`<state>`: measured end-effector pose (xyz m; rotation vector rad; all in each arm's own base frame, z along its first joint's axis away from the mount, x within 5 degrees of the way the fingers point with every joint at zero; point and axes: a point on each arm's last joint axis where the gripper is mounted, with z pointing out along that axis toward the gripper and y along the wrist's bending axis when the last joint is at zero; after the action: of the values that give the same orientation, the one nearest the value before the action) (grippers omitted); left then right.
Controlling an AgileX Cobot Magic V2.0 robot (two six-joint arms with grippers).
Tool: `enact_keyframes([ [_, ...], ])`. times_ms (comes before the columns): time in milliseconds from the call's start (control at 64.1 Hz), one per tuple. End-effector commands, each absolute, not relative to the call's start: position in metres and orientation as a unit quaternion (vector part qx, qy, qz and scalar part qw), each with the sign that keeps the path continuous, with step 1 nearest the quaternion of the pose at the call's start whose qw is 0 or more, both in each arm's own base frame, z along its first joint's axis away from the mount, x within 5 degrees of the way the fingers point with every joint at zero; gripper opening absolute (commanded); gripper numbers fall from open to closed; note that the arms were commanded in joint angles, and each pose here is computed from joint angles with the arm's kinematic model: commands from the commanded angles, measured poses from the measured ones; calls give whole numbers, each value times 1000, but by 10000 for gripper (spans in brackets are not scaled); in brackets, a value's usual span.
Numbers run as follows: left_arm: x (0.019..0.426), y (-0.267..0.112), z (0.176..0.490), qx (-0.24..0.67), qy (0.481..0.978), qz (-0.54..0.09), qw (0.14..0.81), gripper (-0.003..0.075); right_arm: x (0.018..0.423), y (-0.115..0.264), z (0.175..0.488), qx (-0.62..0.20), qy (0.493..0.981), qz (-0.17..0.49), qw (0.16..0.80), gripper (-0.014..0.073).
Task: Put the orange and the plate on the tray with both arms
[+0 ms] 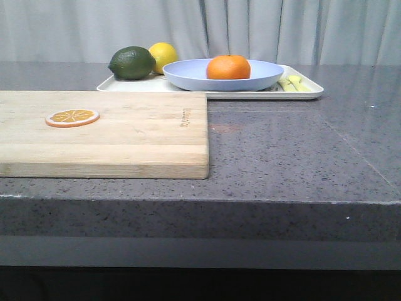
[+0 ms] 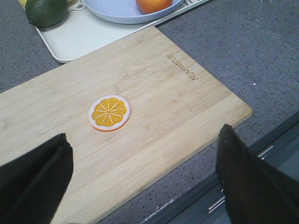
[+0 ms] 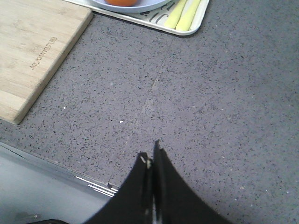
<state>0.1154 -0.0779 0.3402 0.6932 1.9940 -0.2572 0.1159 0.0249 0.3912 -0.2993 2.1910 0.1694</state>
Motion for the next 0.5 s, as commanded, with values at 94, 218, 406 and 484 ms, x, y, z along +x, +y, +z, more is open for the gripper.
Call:
enact_keyframes([
  [94,117,-80,355,278,793,-120,528,607,117,25,403,-117,865,70,483,-66],
  [218,117,-80,355,278,792,-121,530,607,117,25,403,-117,865,70,483,-66],
  [406,117,-80,355,278,792,-121,530,581,117,25,403,-117,865,70,483,-66],
  [484,117,-80,355,276,793,-126,529,491,117,25,403,-117,865,70,483,-66],
])
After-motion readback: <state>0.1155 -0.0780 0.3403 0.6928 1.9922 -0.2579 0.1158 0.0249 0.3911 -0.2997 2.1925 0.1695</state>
